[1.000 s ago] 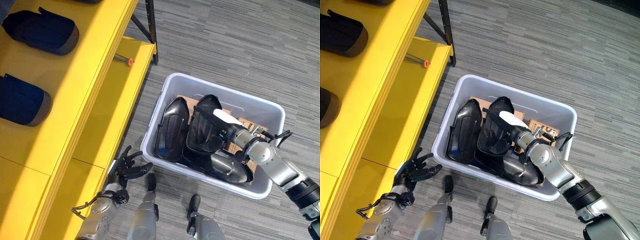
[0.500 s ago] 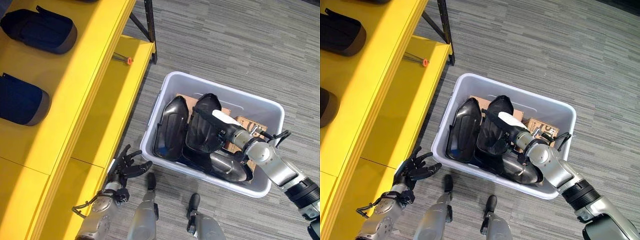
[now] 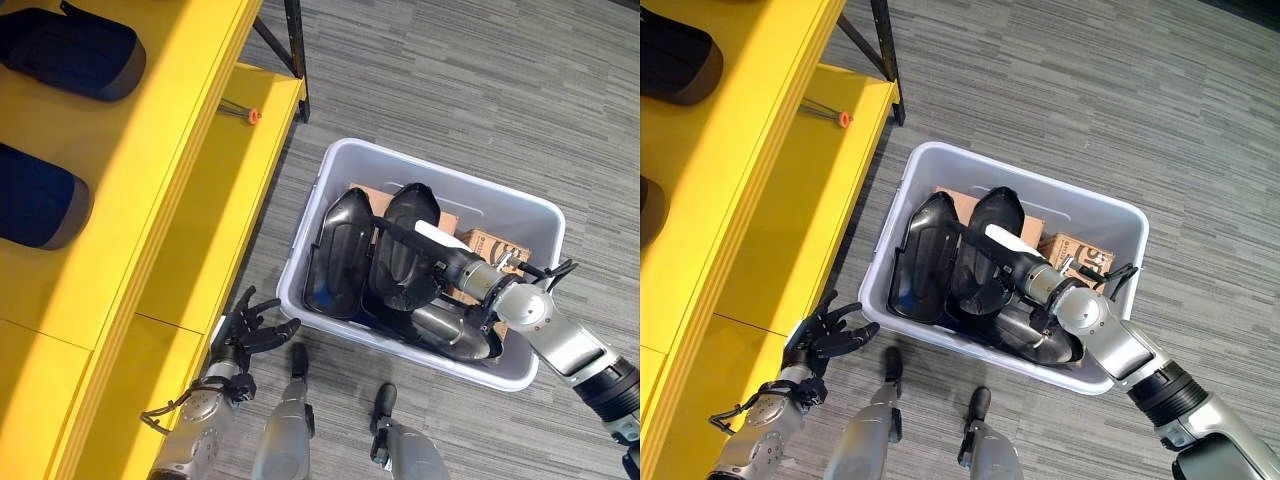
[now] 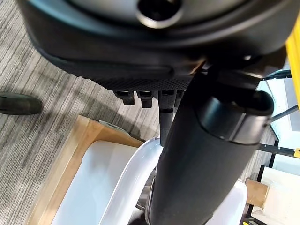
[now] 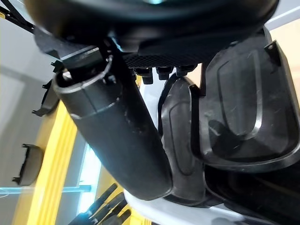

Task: Move parts from the plastic box to the shelf.

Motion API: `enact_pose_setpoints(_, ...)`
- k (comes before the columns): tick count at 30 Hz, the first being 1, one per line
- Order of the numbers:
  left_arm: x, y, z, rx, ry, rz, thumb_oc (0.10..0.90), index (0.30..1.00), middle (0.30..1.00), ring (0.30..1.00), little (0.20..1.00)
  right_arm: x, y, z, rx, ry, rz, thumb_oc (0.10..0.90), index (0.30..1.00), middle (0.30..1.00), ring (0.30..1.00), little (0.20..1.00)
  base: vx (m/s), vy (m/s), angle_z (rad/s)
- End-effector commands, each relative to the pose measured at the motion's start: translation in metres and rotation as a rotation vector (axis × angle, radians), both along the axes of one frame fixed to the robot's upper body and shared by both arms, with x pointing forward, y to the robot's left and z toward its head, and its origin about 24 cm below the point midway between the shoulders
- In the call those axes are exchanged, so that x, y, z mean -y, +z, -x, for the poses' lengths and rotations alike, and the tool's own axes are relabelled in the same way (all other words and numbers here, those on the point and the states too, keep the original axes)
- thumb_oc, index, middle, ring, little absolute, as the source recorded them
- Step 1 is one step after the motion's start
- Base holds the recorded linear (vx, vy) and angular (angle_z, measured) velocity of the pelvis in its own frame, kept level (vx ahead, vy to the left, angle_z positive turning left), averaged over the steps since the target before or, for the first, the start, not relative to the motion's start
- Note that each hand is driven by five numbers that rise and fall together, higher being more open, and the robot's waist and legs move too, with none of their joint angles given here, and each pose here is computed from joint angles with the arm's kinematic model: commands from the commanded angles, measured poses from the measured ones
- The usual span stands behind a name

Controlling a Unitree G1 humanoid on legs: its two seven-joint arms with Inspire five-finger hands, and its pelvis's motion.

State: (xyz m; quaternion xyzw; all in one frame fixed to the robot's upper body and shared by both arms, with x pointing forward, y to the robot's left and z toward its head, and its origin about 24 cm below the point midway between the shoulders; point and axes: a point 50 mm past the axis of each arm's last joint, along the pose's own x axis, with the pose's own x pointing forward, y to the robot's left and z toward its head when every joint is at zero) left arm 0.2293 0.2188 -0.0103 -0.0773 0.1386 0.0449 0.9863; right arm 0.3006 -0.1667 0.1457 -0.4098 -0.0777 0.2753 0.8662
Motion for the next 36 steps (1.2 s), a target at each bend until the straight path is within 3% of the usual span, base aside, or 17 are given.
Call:
enact_pose_setpoints(1,0.025,0.023,-0.013,0.135,-0.106,0.053,0.900,1.000,1.000,1.000,1.000,-0.024,0.052,0.011,0.192,0.174,-0.018,0.900,1.000,1.000,1.000,1.000,0.00,0.000,0.00)
enact_pose_setpoints(36,0.026,0.024,-0.013,0.144,-0.066,0.062,0.900,1.000,1.000,1.000,1.000,-0.016,0.030,-0.005,0.276,-0.017,0.026,0.900,1.000,1.000,1.000,1.000,0.00,0.000,-0.01)
